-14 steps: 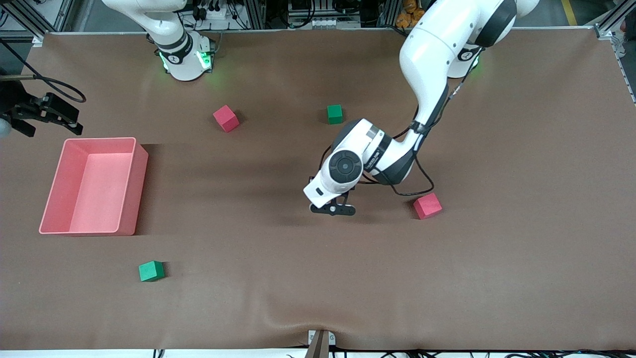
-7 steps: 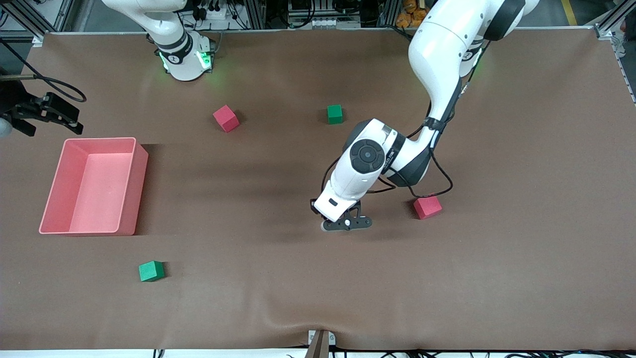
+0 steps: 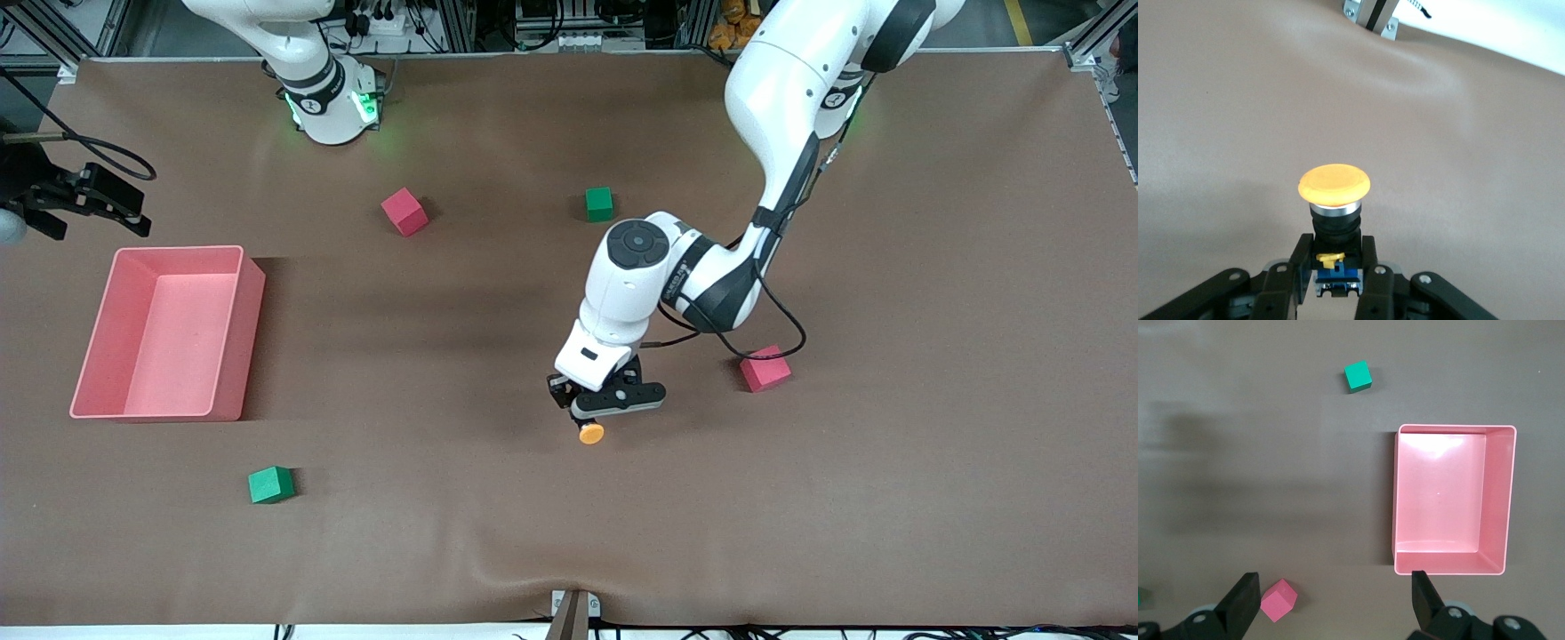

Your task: Place and upright button with both arms

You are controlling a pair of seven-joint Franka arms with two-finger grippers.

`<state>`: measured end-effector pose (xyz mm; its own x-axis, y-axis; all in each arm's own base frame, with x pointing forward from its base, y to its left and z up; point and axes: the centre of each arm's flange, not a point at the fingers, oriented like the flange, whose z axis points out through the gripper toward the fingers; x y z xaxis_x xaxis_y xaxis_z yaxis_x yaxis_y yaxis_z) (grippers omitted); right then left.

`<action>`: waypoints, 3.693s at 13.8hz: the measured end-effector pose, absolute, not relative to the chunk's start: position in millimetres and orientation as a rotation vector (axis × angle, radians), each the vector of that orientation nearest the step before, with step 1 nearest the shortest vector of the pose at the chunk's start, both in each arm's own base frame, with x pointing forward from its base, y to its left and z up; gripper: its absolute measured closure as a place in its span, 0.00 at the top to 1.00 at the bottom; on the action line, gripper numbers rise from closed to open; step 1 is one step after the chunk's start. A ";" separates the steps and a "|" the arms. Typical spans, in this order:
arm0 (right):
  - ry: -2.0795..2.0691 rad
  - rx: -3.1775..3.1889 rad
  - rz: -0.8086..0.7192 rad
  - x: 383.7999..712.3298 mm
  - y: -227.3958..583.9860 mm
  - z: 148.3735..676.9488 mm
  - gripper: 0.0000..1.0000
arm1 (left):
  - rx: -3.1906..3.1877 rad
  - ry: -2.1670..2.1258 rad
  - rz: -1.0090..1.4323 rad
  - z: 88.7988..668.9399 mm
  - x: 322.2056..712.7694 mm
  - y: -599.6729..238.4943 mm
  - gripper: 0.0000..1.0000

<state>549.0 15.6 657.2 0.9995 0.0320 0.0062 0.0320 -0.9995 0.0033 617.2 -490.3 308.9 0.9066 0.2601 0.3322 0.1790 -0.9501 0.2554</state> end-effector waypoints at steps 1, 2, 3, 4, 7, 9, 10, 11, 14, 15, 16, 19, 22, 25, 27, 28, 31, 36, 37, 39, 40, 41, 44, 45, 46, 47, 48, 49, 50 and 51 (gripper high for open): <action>0.050 3.138 0.009 549.0 15.5 657.1 1.00 | 2.855 0.350 0.574 308.2 616.3 -491.6 0.33; 0.050 3.138 0.006 548.8 15.5 657.0 1.00 | 2.859 0.366 0.610 308.0 616.1 -491.9 0.33; 0.050 3.138 0.001 548.4 15.5 656.7 1.00 | 2.863 0.386 0.649 307.8 615.9 -492.0 0.33; 0.050 3.138 -0.001 548.3 15.5 656.6 1.00 | 2.864 0.410 0.686 307.0 615.6 -492.2 0.33; 0.048 3.137 -0.002 548.3 14.6 656.5 1.00 | 2.851 0.485 0.787 304.4 614.0 -493.4 0.33; 0.047 3.137 -0.002 548.3 14.3 656.4 1.00 | 2.829 0.547 0.850 300.1 609.6 -497.3 0.33; 0.046 3.137 -0.002 548.4 13.9 656.3 1.00 | 2.819 0.568 0.890 294.9 604.6 -501.7 0.33; 0.044 3.137 -0.003 548.4 13.3 656.3 1.00 | 2.804 0.592 0.937 288.6 599.2 -506.5 0.33; 0.038 3.137 -0.005 548.4 11.3 656.1 1.00 | 2.736 0.624 1.089 270.2 579.7 -523.7 0.33; 0.038 3.137 -0.005 548.4 11.2 656.1 1.00 | 2.729 0.606 1.129 261.7 570.1 -531.3 0.33; 0.038 3.137 -0.005 548.4 11.2 656.1 1.00 | 2.738 0.582 1.175 250.6 558.9 -538.8 0.33; 0.038 3.137 -0.005 548.4 11.1 656.0 1.00 | 2.824 0.512 1.288 214.4 513.2 -566.4 0.33; 0.037 3.137 -0.005 548.5 10.9 656.0 1.00 | 2.907 0.453 1.374 183.3 459.9 -593.4 0.33; 0.036 3.137 -0.005 548.5 10.4 656.0 1.00 | 2.947 0.446 1.494 156.6 432.2 -598.7 0.33; 0.035 3.137 -0.005 548.5 10.2 656.0 1.00 | 2.987 0.441 1.548 140.0 419.5 -597.6 0.33; 0.035 3.137 -0.005 548.5 10.2 656.0 1.00 | 3.004 0.439 1.575 132.9 413.8 -596.8 0.33; 0.035 3.137 -0.005 548.5 10.1 656.0 1.00 | 3.027 0.404 1.608 117.9 396.6 -600.5 0.33; 0.035 3.137 -0.005 548.5 10.1 656.0 1.00 | 3.020 0.349 1.661 111.6 387.2 -603.7 0.33; 0.035 3.137 -0.005 548.5 10.1 656.0 1.00 | 3.019 0.341 1.662 111.4 384.2 -605.5 0.33; 0.035 3.137 -0.005 548.5 10.1 656.0 1.00 | 3.025 0.325 1.648 107.8 376.1 -608.9 0.51; 0.035 3.137 -0.005 548.5 10.1 656.0 1.00 | 3.030 0.327 1.634 107.1 372.5 -610.5 0.60; 0.035 3.137 -0.005 548.5 10.1 656.0 1.00 | 3.043 0.342 1.606 107.2 369.0 -612.5 0.72; 0.035 3.137 -0.005 548.5 10.1 656.0 1.00 | 3.146 0.352 1.442 113.9 358.6 -620.9 0.99; 0.035 3.137 -0.005 548.5 10.0 656.0 1.00 | 3.176 0.354 1.371 123.7 356.3 -626.0 1.00; 0.035 3.137 -0.005 548.5 10.1 656.0 1.00 | 3.207 0.343 1.289 138.8 354.0 -632.4 1.00; 0.035 3.137 -0.005 548.5 10.0 656.0 1.00 | 3.229 0.326 1.210 157.9 352.0 -638.7 1.00; 0.034 3.137 -0.005 548.5 10.0 656.0 1.00 | 3.239 0.305 1.144 179.9 351.1 -644.5 1.00; 0.034 3.137 -0.005 548.5 10.0 656.0 1.00 | 3.243 0.285 1.081 203.1 350.4 -649.6 1.00; 0.034 3.137 -0.005 548.5 9.9 656.0 1.00 | 3.243 0.272 1.015 226.1 349.6 -653.5 1.00; 0.034 3.137 -0.005 548.5 9.9 656.0 1.00 | 3.241 0.269 0.945 248.4 349.4 -655.9 1.00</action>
<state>548.5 9.9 656.0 0.9998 0.0218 -0.0030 0.0218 -0.9998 0.0046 349.4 -655.9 248.4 0.8341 0.0820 0.5455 0.2173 -0.9578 -0.1883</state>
